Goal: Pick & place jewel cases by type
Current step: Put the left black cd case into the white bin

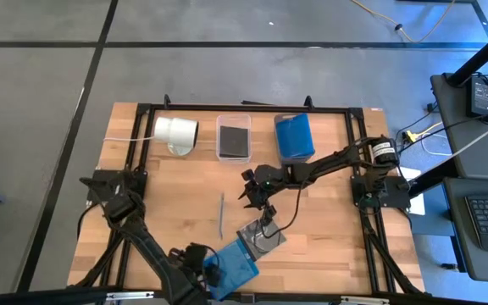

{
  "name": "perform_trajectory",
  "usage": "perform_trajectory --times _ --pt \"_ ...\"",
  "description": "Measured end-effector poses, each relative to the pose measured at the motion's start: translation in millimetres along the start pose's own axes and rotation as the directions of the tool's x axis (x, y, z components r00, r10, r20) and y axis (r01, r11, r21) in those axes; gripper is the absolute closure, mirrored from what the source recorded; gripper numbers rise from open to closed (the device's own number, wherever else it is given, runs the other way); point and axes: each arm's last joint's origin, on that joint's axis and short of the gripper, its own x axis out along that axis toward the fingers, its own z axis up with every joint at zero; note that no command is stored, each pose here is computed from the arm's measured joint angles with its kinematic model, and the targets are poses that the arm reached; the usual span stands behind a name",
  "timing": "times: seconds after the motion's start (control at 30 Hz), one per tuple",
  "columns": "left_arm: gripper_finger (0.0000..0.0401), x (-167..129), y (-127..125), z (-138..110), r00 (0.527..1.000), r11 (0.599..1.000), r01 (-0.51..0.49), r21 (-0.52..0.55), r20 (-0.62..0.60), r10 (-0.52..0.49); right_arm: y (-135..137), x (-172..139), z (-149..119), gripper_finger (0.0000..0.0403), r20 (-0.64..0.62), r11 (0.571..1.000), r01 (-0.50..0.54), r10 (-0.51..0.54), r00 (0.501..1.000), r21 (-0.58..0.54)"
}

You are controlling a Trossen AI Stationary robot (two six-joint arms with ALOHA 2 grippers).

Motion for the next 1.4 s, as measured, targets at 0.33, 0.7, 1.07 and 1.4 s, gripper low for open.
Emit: perform_trajectory --times 0.33,0.7,1.07,1.4 --pt "0.0123 8.5 -27.6 4.1 0.980 0.980 0.184 0.076 0.060 -0.188 19.7 4.7 10.1 0.0235 0.011 0.999 -0.047 0.047 0.999 -0.012" --pt "0.0125 12.6 -33.0 12.2 0.976 0.974 0.185 0.134 0.090 -0.198 22.5 5.7 13.4 0.0235 0.016 0.999 -0.023 0.022 1.000 0.028" --pt "0.0123 26.2 -37.0 37.2 0.989 0.993 0.091 0.080 0.112 -0.099 21.9 5.7 14.9 0.0235 0.030 1.000 -0.015 0.014 0.999 0.024" --pt "0.0123 29.1 -32.6 44.6 0.991 0.999 0.025 0.040 0.129 -0.030 21.9 5.7 14.9 0.0235 0.030 1.000 -0.015 0.015 0.999 0.021"
